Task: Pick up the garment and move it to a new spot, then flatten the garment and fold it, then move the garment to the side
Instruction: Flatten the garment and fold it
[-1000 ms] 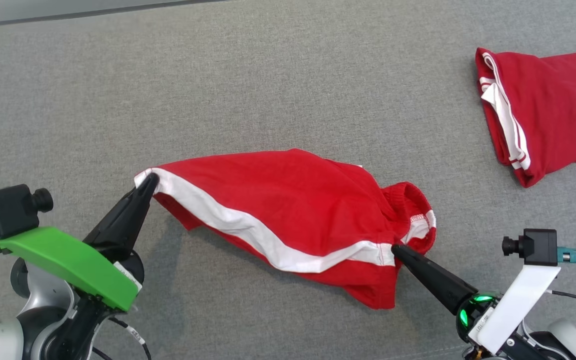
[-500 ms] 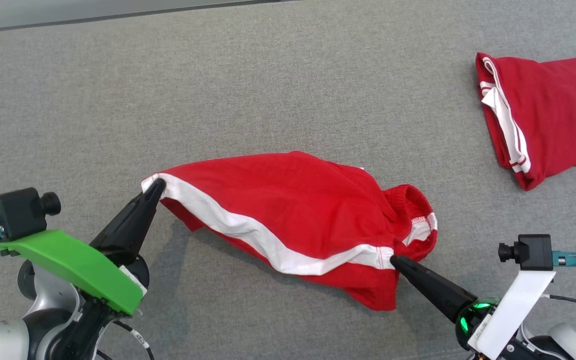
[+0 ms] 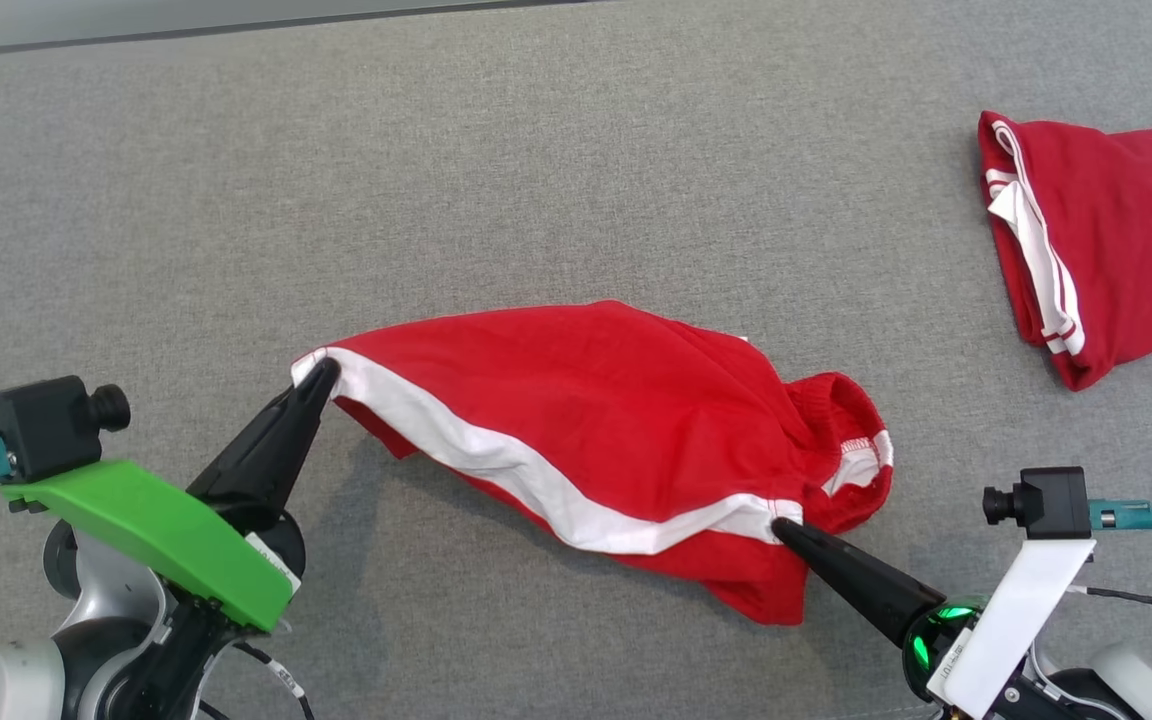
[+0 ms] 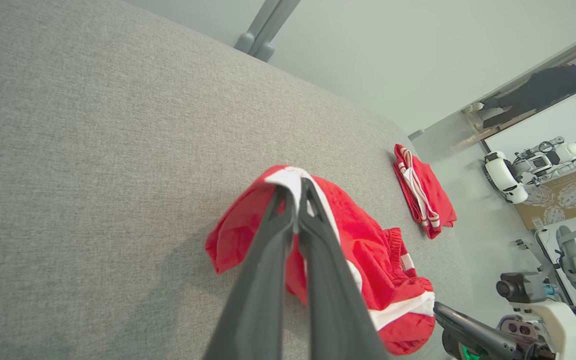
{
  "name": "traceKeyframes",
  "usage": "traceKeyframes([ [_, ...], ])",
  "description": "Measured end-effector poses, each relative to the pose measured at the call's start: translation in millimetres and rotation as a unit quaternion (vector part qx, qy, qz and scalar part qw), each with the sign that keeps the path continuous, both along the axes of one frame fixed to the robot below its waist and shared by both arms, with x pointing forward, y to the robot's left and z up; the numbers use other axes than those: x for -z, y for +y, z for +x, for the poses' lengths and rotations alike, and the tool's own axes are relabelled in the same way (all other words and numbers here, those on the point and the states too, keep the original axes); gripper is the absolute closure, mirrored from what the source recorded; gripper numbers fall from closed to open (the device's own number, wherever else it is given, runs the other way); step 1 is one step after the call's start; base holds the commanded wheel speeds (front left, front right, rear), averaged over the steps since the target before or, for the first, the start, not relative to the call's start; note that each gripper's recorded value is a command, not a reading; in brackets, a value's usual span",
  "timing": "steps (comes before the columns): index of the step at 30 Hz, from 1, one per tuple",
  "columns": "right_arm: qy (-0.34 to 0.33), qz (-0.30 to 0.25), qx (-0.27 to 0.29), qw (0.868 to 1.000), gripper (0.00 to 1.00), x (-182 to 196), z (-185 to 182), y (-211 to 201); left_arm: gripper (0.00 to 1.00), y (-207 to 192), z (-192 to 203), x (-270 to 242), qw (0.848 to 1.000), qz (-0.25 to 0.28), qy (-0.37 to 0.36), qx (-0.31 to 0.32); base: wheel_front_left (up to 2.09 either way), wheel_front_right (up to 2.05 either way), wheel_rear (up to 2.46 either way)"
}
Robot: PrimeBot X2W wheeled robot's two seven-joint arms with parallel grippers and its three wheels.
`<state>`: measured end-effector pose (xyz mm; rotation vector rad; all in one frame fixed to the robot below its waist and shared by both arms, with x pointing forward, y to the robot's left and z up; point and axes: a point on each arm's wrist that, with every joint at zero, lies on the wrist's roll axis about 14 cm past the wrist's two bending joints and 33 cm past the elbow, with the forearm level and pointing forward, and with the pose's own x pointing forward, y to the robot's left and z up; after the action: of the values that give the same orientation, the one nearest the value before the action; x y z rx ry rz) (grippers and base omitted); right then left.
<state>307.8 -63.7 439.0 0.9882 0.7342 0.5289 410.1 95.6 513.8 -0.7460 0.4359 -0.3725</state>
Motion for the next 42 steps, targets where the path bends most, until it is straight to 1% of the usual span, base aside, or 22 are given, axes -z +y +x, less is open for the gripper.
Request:
traceKeyframes([
  [2,0.001,0.000,0.000,1.000,0.60,0.7,0.2,0.4,1.00,0.3,-0.2,-0.2,1.000,0.000,-0.001,0.000,0.00,0.00,0.00],
  [3,0.002,0.000,0.000,1.000,0.67,1.1,0.2,0.5,1.00,0.3,-0.2,-0.3,1.000,0.000,-0.002,0.001,0.00,0.00,0.00],
  [4,0.002,0.000,0.000,1.000,0.85,1.3,0.3,0.8,1.00,0.4,-0.2,-0.3,1.000,0.000,-0.002,0.001,0.00,0.00,0.00],
  [5,0.003,0.001,0.000,1.000,1.00,1.7,0.5,0.9,1.00,0.5,-0.2,-0.2,1.000,0.000,-0.002,0.001,0.00,0.00,0.00],
  [9,-0.004,0.005,0.003,1.000,1.00,-1.7,4.9,2.7,1.00,1.1,0.3,-0.4,1.000,0.000,-0.003,-0.001,0.00,0.00,0.00],
  [11,-0.024,0.008,0.012,1.000,1.00,-10.9,14.4,-0.8,1.00,1.4,0.7,-0.7,1.000,0.000,-0.004,-0.001,0.00,0.00,0.00],
  [13,-0.063,0.013,0.029,0.997,1.00,-30.5,31.1,-8.2,1.00,3.8,2.3,-2.9,1.000,0.002,-0.009,-0.004,0.00,0.00,0.00],
  [15,-0.121,0.020,0.046,0.991,1.00,-61.6,49.2,-17.8,1.00,2.5,2.7,-10.3,1.000,0.006,-0.026,0.005,0.00,0.00,0.00],
  [16,-0.180,0.031,0.060,0.981,1.00,-98.3,58.3,-27.0,1.00,-6.8,-0.2,-28.9,0.998,-0.005,-0.054,0.024,0.00,0.00,0.00],
  [20,-0.287,0.071,0.073,0.953,1.00,-171.1,54.3,-33.7,1.00,-18.5,-9.6,-74.2,0.990,-0.028,-0.124,0.055,0.00,0.00,0.00],
  [22,-0.333,0.078,0.068,0.937,1.00,-200.2,47.1,-37.6,1.00,-17.0,-13.1,-100.6,0.984,-0.035,-0.165,0.057,0.00,0.00,0.00],
  [24,-0.358,0.082,0.062,0.928,1.00,-218.9,42.4,-41.8,1.00,-19.4,-16.4,-125.8,0.975,-0.029,-0.207,0.074,0.00,0.00,0.00],
  [26,-0.358,0.078,0.053,0.929,1.00,-222.1,43.5,-45.3,1.00,-23.4,-17.8,-143.6,0.966,-0.012,-0.240,0.099,0.00,0.00,0.00],
  [28,-0.336,0.067,0.054,0.938,1.00,-214.0,54.2,-52.2,1.00,-22.0,-10.4,-146.1,0.962,0.015,-0.247,0.113,0.00,0.00,0.00],
  [31,-0.307,0.029,0.094,0.947,1.00,-201.2,92.2,-74.2,1.00,-15.6,19.3,-131.6,0.971,0.029,-0.208,0.113,0.00,0.00,0.00],
  [33,-0.305,0.004,0.110,0.946,1.00,-201.3,119.7,-82.7,1.00,-12.7,45.4,-118.8,0.976,0.040,-0.179,0.114,0.00,0.00,0.00],
  [35,-0.311,0.004,0.128,0.942,1.00,-209.1,149.2,-82.5,1.00,-10.3,72.2,-110.0,0.981,0.044,-0.158,0.107,0.00,0.00,0.00],
  [37,-0.337,-0.017,0.181,0.924,1.00,-224.0,187.8,-94.6,1.00,-0.1,105.7,-116.4,0.982,0.045,-0.172,0.063,0.00,0.00,0.00],
  [39,-0.405,-0.021,0.223,0.886,1.00,-261.1,210.4,-100.5,1.00,1.0,129.9,-152.0,0.971,0.037,-0.234,0.022,0.00,0.00,0.00],
  [40,-0.437,-0.002,0.225,0.871,1.00,-282.8,213.2,-94.0,1.00,1.3,135.2,-182.2,0.959,0.024,-0.282,0.001,0.00,0.00,0.00],
  [41,-0.466,0.022,0.224,0.856,1.00,-302.9,213.6,-86.3,1.00,2.6,135.8,-208.3,0.945,0.028,-0.325,-0.013,0.00,0.00,0.00],
  [42,-0.488,0.036,0.219,0.844,1.00,-316.2,213.9,-76.6,1.00,7.7,133.2,-233.6,0.929,0.026,-0.369,-0.030,0.00,0.00,0.00],
])
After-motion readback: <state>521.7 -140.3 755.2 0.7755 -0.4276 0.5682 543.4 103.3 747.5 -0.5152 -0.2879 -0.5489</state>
